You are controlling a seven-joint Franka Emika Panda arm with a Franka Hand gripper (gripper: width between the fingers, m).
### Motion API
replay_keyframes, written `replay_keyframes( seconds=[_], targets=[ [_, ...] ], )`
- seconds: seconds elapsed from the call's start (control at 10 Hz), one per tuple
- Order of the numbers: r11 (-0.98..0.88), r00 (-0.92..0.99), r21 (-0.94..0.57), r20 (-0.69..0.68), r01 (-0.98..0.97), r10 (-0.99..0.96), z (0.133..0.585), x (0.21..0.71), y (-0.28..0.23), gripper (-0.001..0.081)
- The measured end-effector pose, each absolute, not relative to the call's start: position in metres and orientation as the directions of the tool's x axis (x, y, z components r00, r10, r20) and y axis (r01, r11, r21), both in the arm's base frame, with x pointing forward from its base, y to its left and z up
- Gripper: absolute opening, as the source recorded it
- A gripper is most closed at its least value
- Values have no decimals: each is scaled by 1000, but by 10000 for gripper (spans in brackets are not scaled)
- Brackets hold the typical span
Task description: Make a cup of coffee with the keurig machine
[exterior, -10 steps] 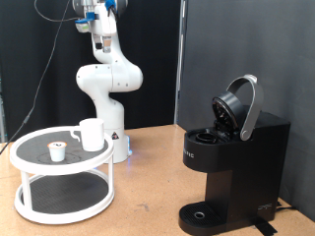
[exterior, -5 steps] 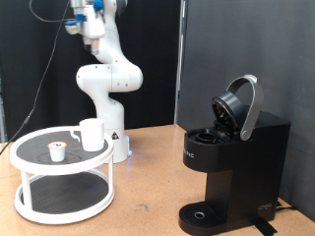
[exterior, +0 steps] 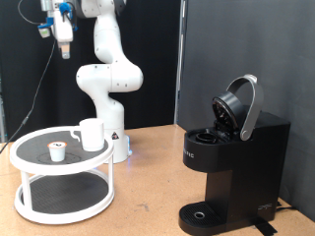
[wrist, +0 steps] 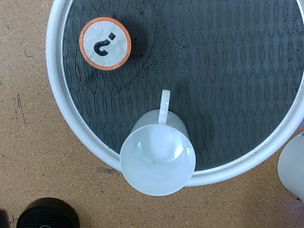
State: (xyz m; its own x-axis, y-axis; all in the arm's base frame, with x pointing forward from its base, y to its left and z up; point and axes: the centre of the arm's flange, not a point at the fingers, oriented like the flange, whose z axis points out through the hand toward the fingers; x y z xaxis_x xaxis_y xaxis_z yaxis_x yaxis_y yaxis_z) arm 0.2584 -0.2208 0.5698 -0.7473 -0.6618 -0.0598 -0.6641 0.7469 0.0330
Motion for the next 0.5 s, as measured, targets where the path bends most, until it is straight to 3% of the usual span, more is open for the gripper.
replay_keyframes(
  seconds=[0.5],
  targets=[
    [749,-748,17,-47,-663,-662,545,268,-227,734]
  ],
)
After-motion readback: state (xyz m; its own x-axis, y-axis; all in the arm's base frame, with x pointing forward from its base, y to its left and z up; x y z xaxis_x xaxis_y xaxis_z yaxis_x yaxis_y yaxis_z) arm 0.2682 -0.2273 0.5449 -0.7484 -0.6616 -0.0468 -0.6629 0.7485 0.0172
